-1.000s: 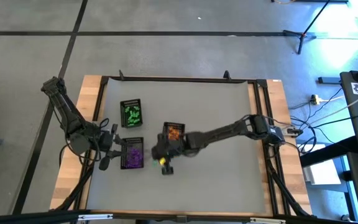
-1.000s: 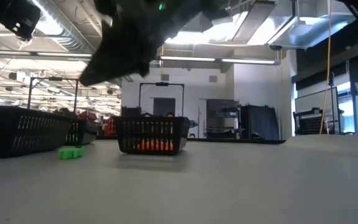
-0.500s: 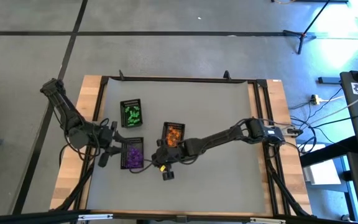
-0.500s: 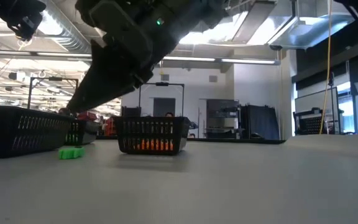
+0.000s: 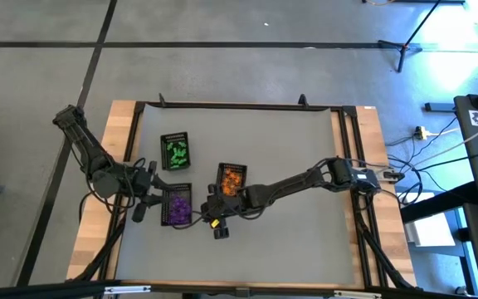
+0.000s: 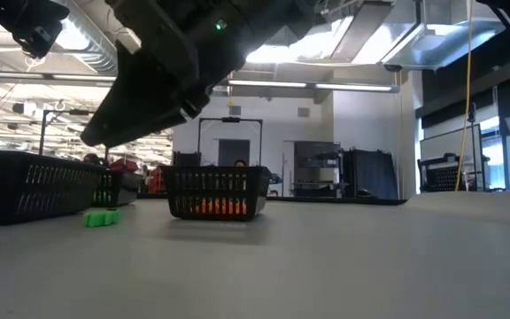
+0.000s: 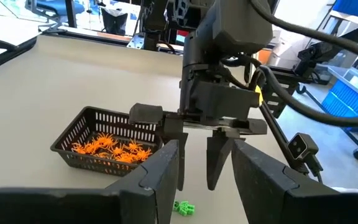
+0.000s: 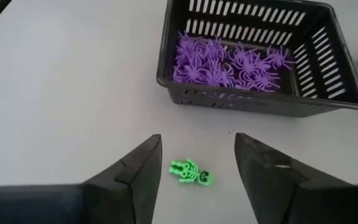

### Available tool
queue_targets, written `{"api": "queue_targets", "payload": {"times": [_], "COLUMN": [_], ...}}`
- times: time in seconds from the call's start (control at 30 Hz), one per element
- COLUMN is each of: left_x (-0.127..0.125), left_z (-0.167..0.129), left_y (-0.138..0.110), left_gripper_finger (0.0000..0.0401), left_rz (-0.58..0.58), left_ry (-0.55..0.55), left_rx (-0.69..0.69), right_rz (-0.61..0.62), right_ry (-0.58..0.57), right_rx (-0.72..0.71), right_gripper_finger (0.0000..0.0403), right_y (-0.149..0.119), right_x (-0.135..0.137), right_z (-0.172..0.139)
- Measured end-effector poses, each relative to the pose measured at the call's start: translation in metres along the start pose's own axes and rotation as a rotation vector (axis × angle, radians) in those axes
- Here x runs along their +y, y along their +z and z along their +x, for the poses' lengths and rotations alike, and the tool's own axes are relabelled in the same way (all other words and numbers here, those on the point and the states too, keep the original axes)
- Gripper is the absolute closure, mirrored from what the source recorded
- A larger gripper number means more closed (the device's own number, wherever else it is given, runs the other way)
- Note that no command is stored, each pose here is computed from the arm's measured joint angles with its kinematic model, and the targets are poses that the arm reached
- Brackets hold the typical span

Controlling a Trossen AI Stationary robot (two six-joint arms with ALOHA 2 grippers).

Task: Sort Halloween decoration
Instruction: Put the green alien toy into the top left black basket

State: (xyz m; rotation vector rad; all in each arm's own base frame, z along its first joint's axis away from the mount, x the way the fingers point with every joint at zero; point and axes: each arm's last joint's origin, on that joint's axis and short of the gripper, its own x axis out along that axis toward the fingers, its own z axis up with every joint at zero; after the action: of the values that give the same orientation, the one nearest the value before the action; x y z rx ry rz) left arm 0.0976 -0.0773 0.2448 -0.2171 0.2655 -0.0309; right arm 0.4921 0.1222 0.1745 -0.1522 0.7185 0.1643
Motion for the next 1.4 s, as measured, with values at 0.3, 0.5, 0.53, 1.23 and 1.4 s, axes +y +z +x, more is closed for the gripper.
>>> {"api": "queue_targets", "payload": {"times": [0.3,0.5,0.53,1.23,1.4], "left_x": [0.000,0.000,0.000,0.000,0.000], "left_z": [0.000,0.000,0.000,0.000,0.000], "left_y": [0.000,0.000,-0.001,-0.001,-0.001], "left_gripper_finger": [0.0261,0.0261,0.0261,0.0261,0.0261], "left_rz": [0.002,0.004,0.007,0.008,0.006], "left_ry": [0.001,0.002,0.003,0.000,0.000], "left_rx": [0.001,0.003,0.004,0.007,0.007], "right_rz": [0.022,0.019,0.017,-0.008,-0.008], "right_ry": [0.002,-0.010,-0.019,-0.042,-0.039], "right_rx": [0.036,0.083,0.095,0.124,0.125], "right_gripper_finger": [0.0201,0.0201,0.0201,0.0201,0.0201], "right_y": [-0.011,-0.020,-0.021,-0.023,-0.024], "right_x": [0.003,0.003,0.003,0.007,0.006], "right_z": [0.025,0.031,0.031,0.037,0.038]}}
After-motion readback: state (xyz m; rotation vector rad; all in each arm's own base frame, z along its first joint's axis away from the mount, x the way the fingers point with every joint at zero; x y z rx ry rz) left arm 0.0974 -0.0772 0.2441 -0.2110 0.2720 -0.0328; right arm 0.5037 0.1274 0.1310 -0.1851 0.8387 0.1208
